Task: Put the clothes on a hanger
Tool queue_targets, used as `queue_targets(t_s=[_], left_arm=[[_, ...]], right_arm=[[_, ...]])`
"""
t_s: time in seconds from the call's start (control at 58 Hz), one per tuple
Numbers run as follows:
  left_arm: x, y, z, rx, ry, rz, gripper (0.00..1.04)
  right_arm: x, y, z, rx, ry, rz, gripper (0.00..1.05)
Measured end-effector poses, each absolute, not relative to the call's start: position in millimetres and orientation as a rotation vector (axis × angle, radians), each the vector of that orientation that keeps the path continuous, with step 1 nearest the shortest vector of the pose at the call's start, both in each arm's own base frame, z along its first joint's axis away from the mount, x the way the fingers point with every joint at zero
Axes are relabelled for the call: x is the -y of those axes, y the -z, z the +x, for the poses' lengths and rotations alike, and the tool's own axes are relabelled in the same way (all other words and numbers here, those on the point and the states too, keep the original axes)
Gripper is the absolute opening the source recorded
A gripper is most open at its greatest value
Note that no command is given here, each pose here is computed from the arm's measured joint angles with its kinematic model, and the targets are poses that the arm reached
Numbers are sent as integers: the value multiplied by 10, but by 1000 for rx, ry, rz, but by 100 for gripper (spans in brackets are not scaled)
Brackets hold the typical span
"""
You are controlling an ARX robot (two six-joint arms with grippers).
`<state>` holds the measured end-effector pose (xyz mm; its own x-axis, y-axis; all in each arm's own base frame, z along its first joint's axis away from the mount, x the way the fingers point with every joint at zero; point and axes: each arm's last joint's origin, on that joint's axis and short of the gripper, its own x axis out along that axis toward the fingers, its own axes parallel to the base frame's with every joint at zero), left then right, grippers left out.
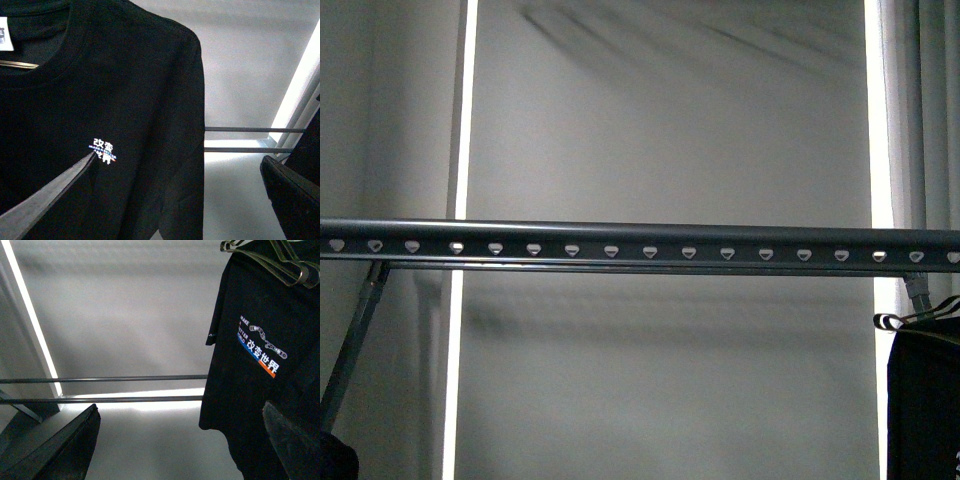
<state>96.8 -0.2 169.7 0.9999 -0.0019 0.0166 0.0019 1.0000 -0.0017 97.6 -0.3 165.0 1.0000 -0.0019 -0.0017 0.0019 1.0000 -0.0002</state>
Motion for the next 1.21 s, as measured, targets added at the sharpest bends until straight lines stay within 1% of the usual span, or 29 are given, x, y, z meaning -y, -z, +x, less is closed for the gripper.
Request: queue_targets(t_s=[0.31, 0.345, 0.379, 0.414, 0.5, 0.534, 0.603, 0.724, 0.793, 0.862, 1.207], left_arm=[[2, -1697, 968, 16, 2, -2, 98], [3, -1689, 974, -7, 68, 39, 98], [-5, -1682, 1008, -42, 195, 104, 98], [-13, -1708, 1050, -51, 214, 115, 98], [-69, -1966, 1210, -73, 106, 50, 98], [-115, -2102, 1317, -83, 30, -26, 98], [-175, -2264, 1501, -116, -50, -143, 98], [-258, -2448, 2059, -133, -119, -489, 98], [-229, -2491, 2335, -157, -136, -603, 98], [-191, -2519, 2543, -158, -159, -660, 98], [-260, -2762, 3061, -92, -264, -711, 98]], right_arm=[[3, -1650, 976, -2, 2, -1, 97], [3, -1650, 976, -2, 2, -1, 97], [3, -1650, 976, -2, 2, -1, 97], [2, -1650, 976, -2, -2, -1, 97], [3, -1650, 976, -2, 2, -1, 97], [3, -1650, 976, -2, 2, 0, 97], [3, -1650, 976, -2, 2, 0, 97], [3, -1650, 976, -2, 2, 0, 97], [3, -1650, 976, -2, 2, 0, 97], [3, -1650, 976, -2, 2, -1, 97], [3, -1650, 976, -2, 1, -1, 97]])
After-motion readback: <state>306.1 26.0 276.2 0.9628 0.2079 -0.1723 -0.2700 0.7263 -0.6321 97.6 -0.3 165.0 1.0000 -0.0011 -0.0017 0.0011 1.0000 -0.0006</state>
